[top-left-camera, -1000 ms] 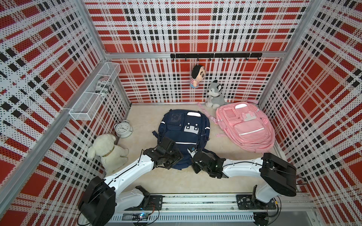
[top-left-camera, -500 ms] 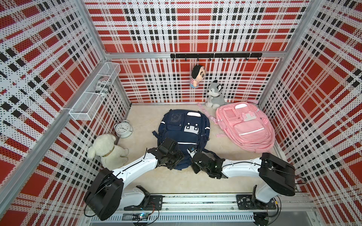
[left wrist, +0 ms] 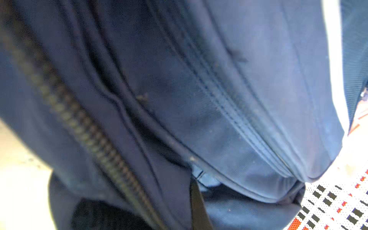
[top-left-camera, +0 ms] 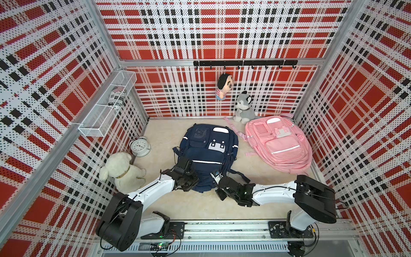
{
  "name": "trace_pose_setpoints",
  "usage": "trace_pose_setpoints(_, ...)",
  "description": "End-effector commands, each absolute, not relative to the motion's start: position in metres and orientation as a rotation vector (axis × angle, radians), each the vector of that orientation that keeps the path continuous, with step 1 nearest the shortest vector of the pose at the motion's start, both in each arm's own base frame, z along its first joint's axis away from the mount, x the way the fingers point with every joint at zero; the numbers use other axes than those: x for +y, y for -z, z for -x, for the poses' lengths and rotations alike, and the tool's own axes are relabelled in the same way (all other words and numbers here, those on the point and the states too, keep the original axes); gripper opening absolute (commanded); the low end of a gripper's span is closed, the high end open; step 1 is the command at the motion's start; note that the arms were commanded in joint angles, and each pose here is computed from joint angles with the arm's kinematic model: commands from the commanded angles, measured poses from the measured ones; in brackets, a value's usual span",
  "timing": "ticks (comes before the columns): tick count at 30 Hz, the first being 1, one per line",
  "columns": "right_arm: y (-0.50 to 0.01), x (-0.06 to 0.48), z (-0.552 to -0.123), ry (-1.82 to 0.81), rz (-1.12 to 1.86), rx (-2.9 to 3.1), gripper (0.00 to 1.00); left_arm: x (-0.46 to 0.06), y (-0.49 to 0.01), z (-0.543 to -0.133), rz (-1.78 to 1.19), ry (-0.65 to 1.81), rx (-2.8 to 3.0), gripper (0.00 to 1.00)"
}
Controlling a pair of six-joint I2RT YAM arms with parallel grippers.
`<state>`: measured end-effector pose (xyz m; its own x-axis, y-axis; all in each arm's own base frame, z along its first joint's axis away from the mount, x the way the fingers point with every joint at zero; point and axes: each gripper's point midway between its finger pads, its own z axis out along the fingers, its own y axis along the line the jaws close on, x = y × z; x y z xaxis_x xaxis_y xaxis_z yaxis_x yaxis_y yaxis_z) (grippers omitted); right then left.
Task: Zip up the backpack
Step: Zip the zipper on the backpack.
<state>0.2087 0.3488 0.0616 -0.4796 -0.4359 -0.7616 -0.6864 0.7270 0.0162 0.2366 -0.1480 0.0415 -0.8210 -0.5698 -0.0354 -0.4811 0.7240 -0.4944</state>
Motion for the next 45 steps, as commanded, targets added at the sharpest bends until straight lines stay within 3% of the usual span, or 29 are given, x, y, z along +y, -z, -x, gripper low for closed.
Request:
trace_pose_setpoints(1,-0.049,0.31,-0.22,-0.322,0.807,2.199,0.0,-0.124,-0.043,-0.245,0.816,0.603,2.684,0.0)
trace_pose_setpoints(7,-0.038,0.244,-0.269,-0.226,0.679,2.285,0.0,-0.118,-0.059,-0.243,0.809,0.66,2.644,0.0)
trace_pose_setpoints(14,-0.04,0.211,-0.334,-0.191,0.592,2.333,0.0,-0.121,-0.07,-0.233,0.792,0.759,2.614,0.0)
trace_pose_setpoints(22,-0.033,0.205,-0.391,-0.228,0.516,2.385,0.0,-0.129,-0.073,-0.22,0.797,0.869,2.581,0.0)
trace_pose_setpoints(30,-0.039,0.208,-0.407,-0.242,0.525,2.369,0.0,-0.141,-0.077,-0.217,0.781,0.95,2.529,0.0)
trace_pose_setpoints(34,-0.047,0.218,-0.409,-0.298,0.556,2.348,0.0,-0.153,-0.084,-0.224,0.761,0.989,2.467,0.32)
trace_pose_setpoints(36,-0.051,0.222,-0.411,-0.306,0.587,2.349,0.07,-0.161,-0.091,-0.23,0.739,1.005,2.428,0.5)
trace_pose_setpoints(37,-0.053,0.223,-0.412,-0.299,0.602,2.357,0.17,-0.166,-0.095,-0.233,0.732,1.011,2.408,0.58)
trace_pose_setpoints(38,-0.055,0.221,-0.414,-0.276,0.615,2.364,0.36,-0.17,-0.098,-0.236,0.721,1.014,2.391,0.65)
trace_pose_setpoints(42,-0.065,0.208,-0.417,-0.169,0.6,2.398,0.74,-0.183,-0.11,-0.247,0.656,0.968,2.363,0.98)
trace_pose_setpoints(44,-0.071,0.212,-0.409,-0.224,0.609,2.419,0.99,-0.18,-0.113,-0.251,0.63,0.89,2.373,0.98)
trace_pose_setpoints(45,-0.073,0.213,-0.405,-0.245,0.6,2.437,1.0,-0.175,-0.116,-0.256,0.625,0.836,2.368,0.98)
